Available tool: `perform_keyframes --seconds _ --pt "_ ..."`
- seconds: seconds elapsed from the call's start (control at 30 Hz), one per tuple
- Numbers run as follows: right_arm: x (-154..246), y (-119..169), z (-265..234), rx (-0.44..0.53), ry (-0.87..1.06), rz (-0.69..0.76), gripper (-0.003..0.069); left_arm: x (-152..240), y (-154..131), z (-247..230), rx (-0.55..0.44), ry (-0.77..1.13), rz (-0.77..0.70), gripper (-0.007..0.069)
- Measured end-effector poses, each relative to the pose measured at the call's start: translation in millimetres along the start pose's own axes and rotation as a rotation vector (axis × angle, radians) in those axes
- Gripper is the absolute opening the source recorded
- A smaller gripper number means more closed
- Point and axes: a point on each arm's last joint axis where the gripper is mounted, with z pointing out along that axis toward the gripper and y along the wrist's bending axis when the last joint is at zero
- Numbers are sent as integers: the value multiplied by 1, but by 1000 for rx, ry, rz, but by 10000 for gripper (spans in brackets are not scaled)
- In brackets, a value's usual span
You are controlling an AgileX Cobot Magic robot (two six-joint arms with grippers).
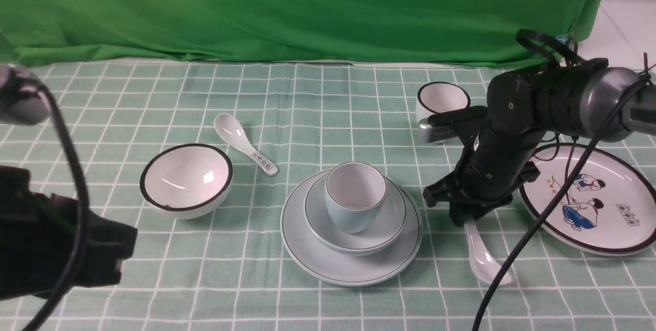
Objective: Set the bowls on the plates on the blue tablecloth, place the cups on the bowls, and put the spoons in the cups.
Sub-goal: 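Move the gripper down to the white spoon beside the saucer, then move the spoon over the cup on the plates and lower it into the cup with the right gripper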
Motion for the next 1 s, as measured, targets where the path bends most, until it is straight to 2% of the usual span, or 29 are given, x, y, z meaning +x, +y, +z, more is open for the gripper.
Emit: perform_keyframes --seconds 0.13,0.23,0.33,0.4,0.47,0.5,0.53,0.6,0.77,1.0 --pt "0 2 -26 -4 -59 -17 188 0 4 -2 -37 -18 -2 8" --pt "4 12 -68 -16 -221 -44 188 -1 5 -2 -54 -28 5 8" --pt "15 41 -114 -58 -512 -108 188 -4 5 -2 -56 -59 5 8" --pt "22 62 -136 -122 -763 -139 188 -6 6 -2 -61 -76 8 8" --pt "33 79 -141 -178 -921 -167 188 -6 7 -3 -71 -81 15 8" --pt "33 81 -141 -184 -937 -167 188 -6 7 -3 -73 -81 16 8" --pt "40 94 -138 -232 -1091 -190 188 -6 7 -3 -79 -83 17 8" --pt "43 101 -133 -263 -1208 -204 188 -6 8 -3 -81 -84 17 8" --pt "37 107 -114 -274 -1279 -210 188 -7 8 -3 -90 -86 23 8" --pt "30 110 -86 -249 -1254 -237 188 -7 9 -3 -94 -87 26 8"
